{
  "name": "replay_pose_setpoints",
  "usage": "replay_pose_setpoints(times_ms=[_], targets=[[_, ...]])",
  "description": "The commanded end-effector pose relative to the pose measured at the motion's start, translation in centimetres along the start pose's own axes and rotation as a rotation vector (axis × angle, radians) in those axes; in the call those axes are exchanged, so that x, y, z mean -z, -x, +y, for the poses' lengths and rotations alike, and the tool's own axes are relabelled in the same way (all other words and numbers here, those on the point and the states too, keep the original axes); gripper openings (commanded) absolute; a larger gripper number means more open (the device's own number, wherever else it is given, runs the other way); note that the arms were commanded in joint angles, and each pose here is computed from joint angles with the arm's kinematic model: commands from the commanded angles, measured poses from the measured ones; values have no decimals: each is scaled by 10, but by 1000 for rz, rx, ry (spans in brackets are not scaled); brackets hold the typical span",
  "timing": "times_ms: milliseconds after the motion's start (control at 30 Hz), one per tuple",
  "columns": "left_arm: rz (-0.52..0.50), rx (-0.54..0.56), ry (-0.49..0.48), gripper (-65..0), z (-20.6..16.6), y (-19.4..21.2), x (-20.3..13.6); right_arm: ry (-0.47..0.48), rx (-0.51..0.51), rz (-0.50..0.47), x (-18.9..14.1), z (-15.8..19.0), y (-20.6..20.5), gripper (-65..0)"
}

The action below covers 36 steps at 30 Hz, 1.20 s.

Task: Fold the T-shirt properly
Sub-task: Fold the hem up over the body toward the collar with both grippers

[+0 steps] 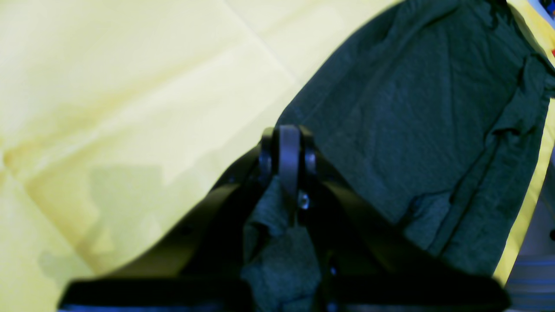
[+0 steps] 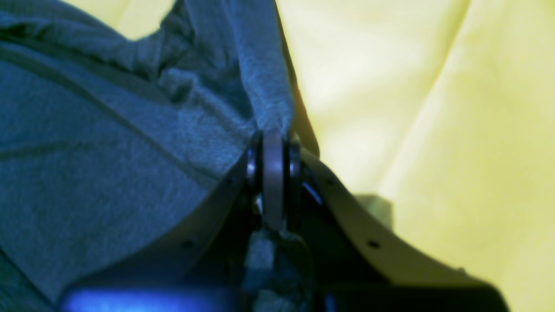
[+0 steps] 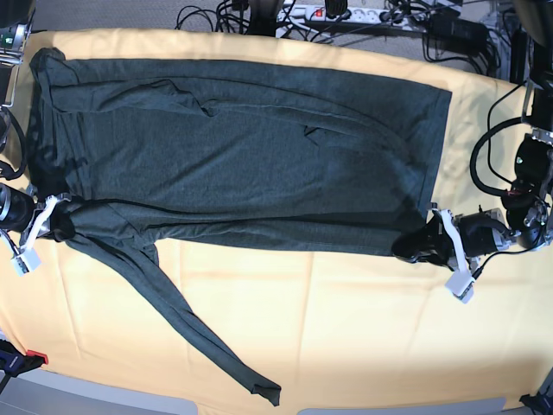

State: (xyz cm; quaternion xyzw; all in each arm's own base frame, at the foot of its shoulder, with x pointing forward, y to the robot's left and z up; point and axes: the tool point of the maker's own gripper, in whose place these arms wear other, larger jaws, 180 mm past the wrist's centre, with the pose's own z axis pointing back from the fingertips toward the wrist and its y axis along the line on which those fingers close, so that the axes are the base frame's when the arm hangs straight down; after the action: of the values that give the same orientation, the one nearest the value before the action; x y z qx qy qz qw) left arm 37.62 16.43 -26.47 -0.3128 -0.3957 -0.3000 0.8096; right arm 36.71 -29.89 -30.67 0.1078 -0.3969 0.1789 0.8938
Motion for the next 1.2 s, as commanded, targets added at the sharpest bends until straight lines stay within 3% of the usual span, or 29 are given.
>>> replay_pose_setpoints(times_ms=[0,233,367,767,1167], targets=[[-60,38,1,-650,-1,-24,-9,21,-43,-63,-13,-6,-26,-650],[-50,83,5,-650,-8,-28,-7,-6,-252,-55,-30,39,-30,-650],[-28,109,-8,-650,-7,-25,-7,-15,-319,-31,-40,50,-25,-650],[113,295,21,-650,-48,5,-28,0,-355,57,-53,39,-6,-650],[225,268,3,-650,-44,39,-47,56,-398,214,-57,25,33,-650]])
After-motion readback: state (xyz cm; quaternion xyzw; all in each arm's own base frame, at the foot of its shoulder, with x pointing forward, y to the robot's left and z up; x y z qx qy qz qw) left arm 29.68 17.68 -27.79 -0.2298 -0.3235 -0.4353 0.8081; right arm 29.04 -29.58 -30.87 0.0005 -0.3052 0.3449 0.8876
